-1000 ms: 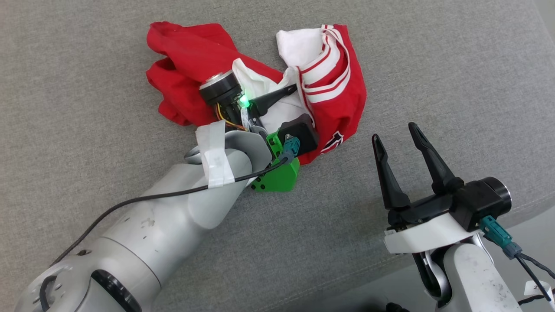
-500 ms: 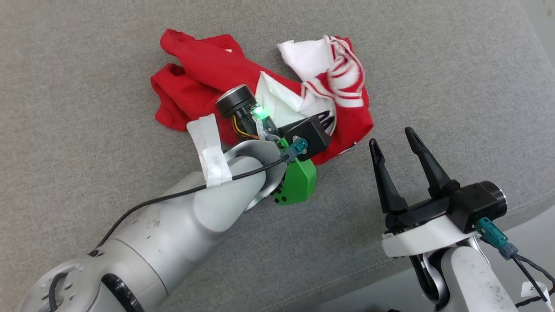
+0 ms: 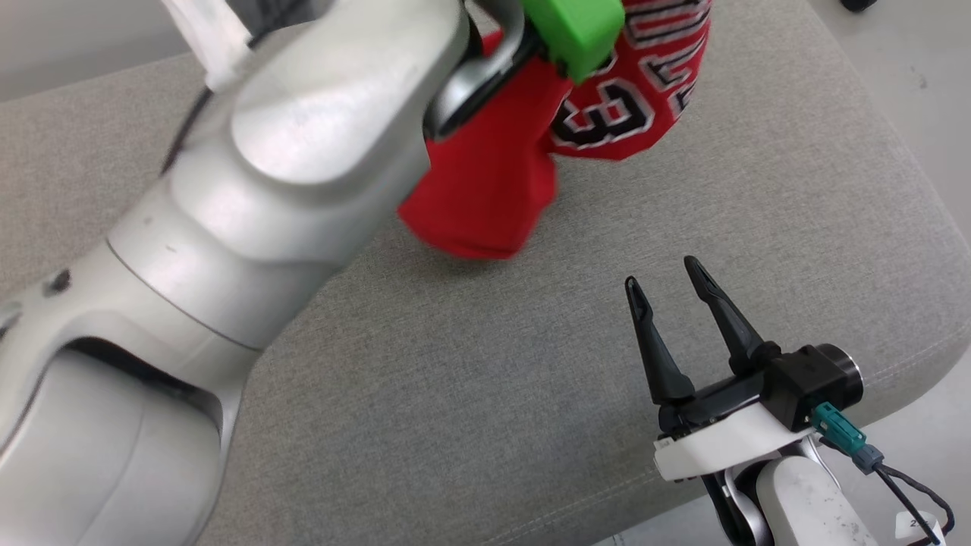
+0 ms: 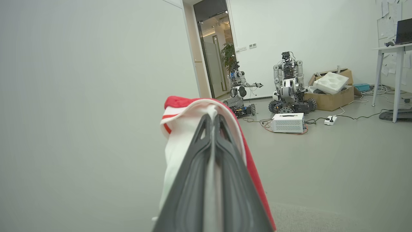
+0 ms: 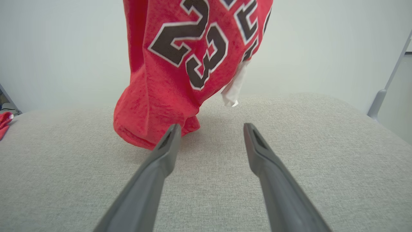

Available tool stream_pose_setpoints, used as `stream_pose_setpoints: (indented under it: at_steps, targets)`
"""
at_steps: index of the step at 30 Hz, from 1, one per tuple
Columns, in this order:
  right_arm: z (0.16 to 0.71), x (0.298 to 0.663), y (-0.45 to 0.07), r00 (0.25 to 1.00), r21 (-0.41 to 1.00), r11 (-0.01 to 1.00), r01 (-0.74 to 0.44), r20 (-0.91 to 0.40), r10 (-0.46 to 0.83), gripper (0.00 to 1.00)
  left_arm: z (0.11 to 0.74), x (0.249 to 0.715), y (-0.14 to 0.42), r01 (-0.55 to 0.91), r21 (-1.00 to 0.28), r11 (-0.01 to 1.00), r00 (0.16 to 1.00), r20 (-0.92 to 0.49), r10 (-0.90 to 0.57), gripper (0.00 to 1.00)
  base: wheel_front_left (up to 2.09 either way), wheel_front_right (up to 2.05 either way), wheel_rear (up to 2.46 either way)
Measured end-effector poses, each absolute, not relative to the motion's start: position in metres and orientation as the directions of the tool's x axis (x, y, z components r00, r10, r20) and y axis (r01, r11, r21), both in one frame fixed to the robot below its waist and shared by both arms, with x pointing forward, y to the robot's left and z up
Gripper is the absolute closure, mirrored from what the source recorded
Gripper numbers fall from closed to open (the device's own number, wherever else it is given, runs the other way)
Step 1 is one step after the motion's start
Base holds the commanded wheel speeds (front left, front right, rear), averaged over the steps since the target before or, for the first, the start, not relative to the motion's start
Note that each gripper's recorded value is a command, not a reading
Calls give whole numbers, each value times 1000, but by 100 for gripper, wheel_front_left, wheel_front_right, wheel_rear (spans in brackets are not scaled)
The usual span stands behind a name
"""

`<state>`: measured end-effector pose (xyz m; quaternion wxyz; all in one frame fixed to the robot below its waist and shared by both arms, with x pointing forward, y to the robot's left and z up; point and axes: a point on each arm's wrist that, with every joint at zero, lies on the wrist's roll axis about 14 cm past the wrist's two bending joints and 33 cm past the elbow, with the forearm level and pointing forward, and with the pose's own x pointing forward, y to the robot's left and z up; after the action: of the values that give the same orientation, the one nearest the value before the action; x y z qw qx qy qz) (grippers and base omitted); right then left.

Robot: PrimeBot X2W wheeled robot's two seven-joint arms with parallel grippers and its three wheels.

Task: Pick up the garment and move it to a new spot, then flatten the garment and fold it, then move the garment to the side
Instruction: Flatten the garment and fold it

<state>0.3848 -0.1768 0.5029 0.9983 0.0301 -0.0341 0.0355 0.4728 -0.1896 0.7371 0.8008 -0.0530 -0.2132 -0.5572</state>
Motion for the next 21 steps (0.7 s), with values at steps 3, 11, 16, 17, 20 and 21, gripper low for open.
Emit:
stream_pose_setpoints:
  at_steps: [3, 11, 16, 17, 20, 21]
  targets:
    - [507, 378, -181, 995, 61, 996, -58, 81, 53, 0, 796, 479, -178, 884, 155, 441, 308, 515, -800, 100, 0, 0, 0]
    - [510, 373, -185, 995, 68, 997, -44, 90, 37, 0, 729, 536, -129, 802, -171, 572, 588, 396, -705, 100, 0, 0, 0]
    - [507, 377, -180, 995, 57, 997, -61, 83, 56, 0, 588, 542, -68, 605, -405, 685, 780, 132, -611, 100, 0, 0, 0]
    - [505, 378, -178, 995, 52, 996, -67, 80, 63, 0, 560, 536, -54, 558, -429, 710, 805, 76, -588, 100, 0, 0, 0]
    - [504, 381, -172, 993, 39, 995, -89, 79, 86, 0, 502, 516, -14, 434, -477, 765, 856, -47, -515, 100, 0, 0, 0]
    - [503, 382, -170, 993, 36, 995, -93, 76, 90, 0, 492, 510, -4, 409, -475, 779, 865, -69, -496, 100, 0, 0, 0]
